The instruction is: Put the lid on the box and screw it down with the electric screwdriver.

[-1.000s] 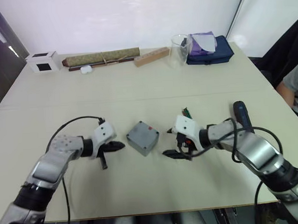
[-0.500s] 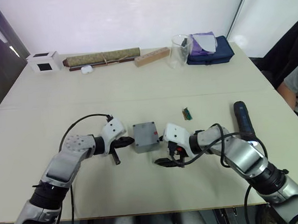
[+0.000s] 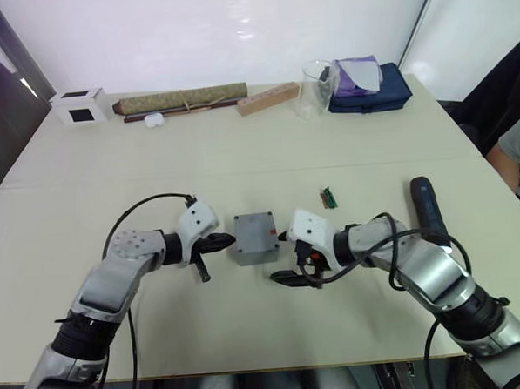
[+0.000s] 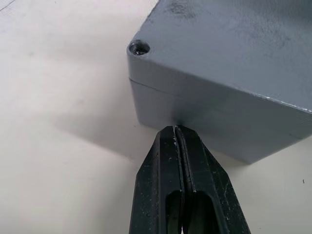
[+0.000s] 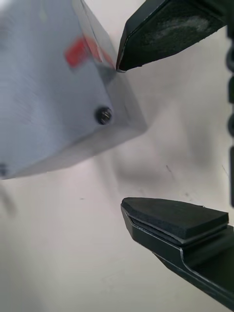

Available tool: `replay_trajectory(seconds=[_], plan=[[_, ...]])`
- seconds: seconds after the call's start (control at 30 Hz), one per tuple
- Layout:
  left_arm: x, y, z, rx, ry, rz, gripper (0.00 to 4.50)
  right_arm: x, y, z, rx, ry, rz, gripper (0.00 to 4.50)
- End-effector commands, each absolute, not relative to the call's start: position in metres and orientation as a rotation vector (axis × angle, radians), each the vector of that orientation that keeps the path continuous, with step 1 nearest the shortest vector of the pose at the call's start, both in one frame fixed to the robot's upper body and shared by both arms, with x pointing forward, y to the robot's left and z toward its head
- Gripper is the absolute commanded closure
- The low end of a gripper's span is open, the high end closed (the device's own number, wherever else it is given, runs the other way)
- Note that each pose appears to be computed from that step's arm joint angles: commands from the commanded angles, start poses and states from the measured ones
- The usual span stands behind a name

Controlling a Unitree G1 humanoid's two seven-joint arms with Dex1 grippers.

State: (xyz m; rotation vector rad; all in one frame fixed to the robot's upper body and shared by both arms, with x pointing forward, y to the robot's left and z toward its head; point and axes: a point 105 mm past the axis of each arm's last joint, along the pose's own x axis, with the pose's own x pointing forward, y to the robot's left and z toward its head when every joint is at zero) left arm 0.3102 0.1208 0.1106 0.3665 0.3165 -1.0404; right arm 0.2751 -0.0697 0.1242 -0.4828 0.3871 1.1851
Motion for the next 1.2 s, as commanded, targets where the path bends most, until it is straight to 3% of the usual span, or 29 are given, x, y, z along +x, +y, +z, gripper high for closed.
replay_trajectory(seconds=[0.03,0.17,0.27,0.4,0.67,0.77,0.87,1.2], plan=[[0.313,0.134,0.162,0.336,0.199,-1.032,4.5,0.272,-0.098,0.177,-0.403,0.282,1.134,0.08],[0.302,0.137,0.192,0.302,0.173,-1.118,4.5,0.29,-0.127,0.219,-0.242,0.166,1.024,0.08],[0.299,0.131,0.208,0.305,0.126,-1.156,4.5,0.329,-0.159,0.216,-0.22,0.122,0.77,0.08],[0.291,0.13,0.216,0.323,0.131,-1.215,4.5,0.36,-0.186,0.202,-0.23,0.102,0.56,0.08],[0.288,0.117,0.212,0.332,0.134,-1.243,4.5,0.383,-0.175,0.147,-0.164,0.188,0.557,0.08],[0.288,0.119,0.21,0.331,0.144,-1.235,4.5,0.39,-0.175,0.14,-0.175,0.197,0.541,0.75],[0.289,0.12,0.209,0.334,0.151,-1.228,4.5,0.395,-0.175,0.137,-0.173,0.193,0.535,1.83],[0.29,0.119,0.204,0.333,0.161,-1.215,4.5,0.399,-0.169,0.14,-0.173,0.166,0.543,1.83]])
